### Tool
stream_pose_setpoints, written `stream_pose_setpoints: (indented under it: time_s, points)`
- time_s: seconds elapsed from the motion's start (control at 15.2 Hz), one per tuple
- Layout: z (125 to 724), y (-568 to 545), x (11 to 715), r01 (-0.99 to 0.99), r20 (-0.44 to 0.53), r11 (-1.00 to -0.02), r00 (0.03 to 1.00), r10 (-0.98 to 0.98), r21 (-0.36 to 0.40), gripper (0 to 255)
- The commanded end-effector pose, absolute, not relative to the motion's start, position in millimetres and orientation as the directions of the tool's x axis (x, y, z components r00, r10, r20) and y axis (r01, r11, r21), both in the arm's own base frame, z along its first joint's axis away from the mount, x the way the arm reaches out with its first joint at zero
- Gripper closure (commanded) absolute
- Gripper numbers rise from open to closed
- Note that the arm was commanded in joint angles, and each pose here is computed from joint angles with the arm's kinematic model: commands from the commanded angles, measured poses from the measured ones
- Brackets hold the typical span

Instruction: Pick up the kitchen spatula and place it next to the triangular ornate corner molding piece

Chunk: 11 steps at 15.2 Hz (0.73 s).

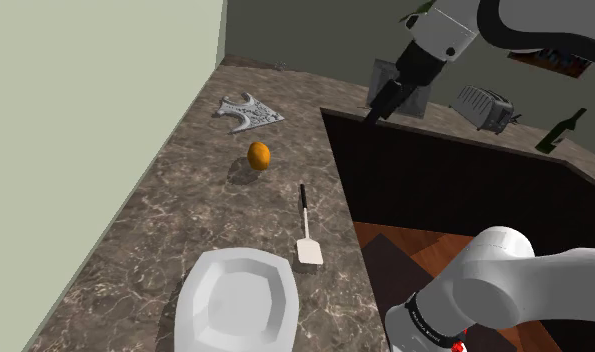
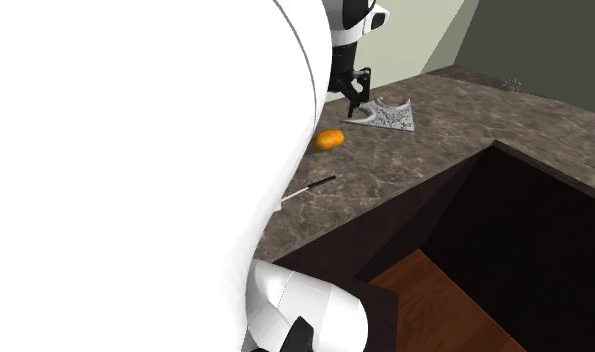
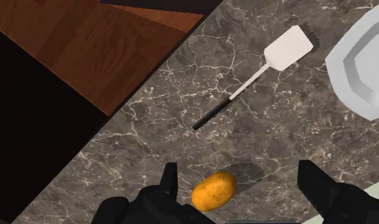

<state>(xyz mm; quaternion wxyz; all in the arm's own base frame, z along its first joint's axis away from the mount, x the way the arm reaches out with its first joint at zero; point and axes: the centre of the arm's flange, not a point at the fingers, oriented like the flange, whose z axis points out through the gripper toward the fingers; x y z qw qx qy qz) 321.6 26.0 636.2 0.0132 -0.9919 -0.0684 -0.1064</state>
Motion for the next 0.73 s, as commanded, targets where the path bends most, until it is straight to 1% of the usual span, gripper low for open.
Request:
stream_pose_setpoints:
  time_s: [0.0, 0.33, 0.66]
  points:
    - [636, 26, 322, 0.139, 0.213, -0.99, 0.968, 0.133, -0.012, 0]
    - [575, 51, 331, -0.064, 0.178, -0.998, 0.982, -0.067, -0.021, 0]
    - [513, 74, 342, -0.265, 0.142, -0.964, 0.954, -0.265, -0.022, 0]
